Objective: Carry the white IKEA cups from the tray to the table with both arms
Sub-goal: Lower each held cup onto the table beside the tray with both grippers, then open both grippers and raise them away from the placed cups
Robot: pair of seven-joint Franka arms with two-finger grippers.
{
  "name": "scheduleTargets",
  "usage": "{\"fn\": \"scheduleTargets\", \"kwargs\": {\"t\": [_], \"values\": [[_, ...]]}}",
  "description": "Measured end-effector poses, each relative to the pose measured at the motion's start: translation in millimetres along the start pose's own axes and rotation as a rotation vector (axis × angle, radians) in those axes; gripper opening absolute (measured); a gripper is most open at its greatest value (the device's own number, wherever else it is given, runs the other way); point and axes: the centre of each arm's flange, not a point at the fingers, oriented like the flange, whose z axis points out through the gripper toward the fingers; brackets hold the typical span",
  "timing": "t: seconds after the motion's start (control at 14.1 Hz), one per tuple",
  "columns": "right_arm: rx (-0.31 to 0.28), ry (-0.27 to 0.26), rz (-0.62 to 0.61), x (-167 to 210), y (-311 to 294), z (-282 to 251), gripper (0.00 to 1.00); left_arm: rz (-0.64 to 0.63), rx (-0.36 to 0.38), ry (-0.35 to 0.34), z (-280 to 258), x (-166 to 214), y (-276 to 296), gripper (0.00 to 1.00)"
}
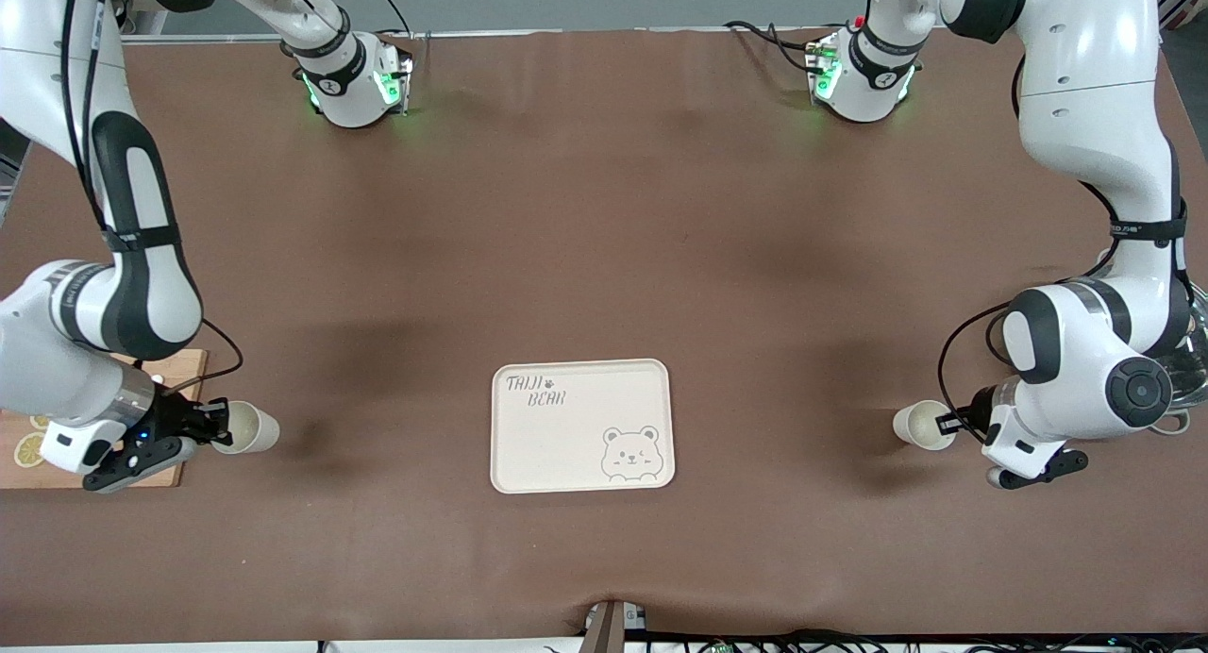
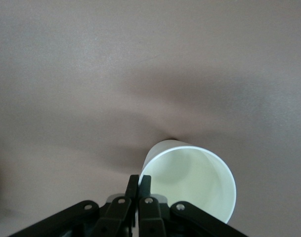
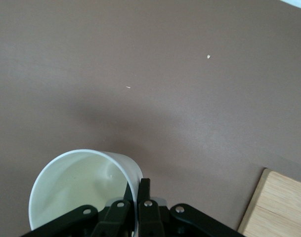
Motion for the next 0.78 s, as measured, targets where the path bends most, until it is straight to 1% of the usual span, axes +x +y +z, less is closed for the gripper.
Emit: {"fn": "scheduleTargets", "kwargs": {"t": [0.07, 0.14, 0.28, 0.35, 0.57, 0.71, 0.78], "values": [[0.015, 0.004, 0.006, -2.8, -0.8, 7.4, 0.04, 0.004, 0.000, -0.001, 0.7, -0.1, -1.1, 0.03], [0.035, 0.018, 0.003, -4.5, -1.1, 13.7, 0.04, 0.011, -0.003, -0.002, 1.0, -0.1, -1.2, 0.03], [0.061, 0.055, -0.014, -6.2, 0.8, 26.3, 0.04, 0.024, -0.011, -0.005, 1.8, -0.4, -0.8, 0.07], [0.066, 0.061, -0.017, -7.3, 1.9, 32.5, 0.04, 0.029, -0.013, -0.006, 2.2, -0.6, -0.7, 0.13], [0.066, 0.062, -0.017, -9.2, 3.3, 43.8, 0.04, 0.032, -0.015, -0.002, 1.8, -0.3, -0.3, 0.44], [0.059, 0.068, -0.017, -9.0, 4.0, 47.0, 0.04, 0.034, -0.017, 0.008, -1.7, 1.1, 0.3, 0.62], [0.058, 0.069, -0.017, -9.1, 4.0, 48.5, 0.04, 0.035, -0.019, 0.018, -6.1, 2.0, 0.8, 0.73]]}}
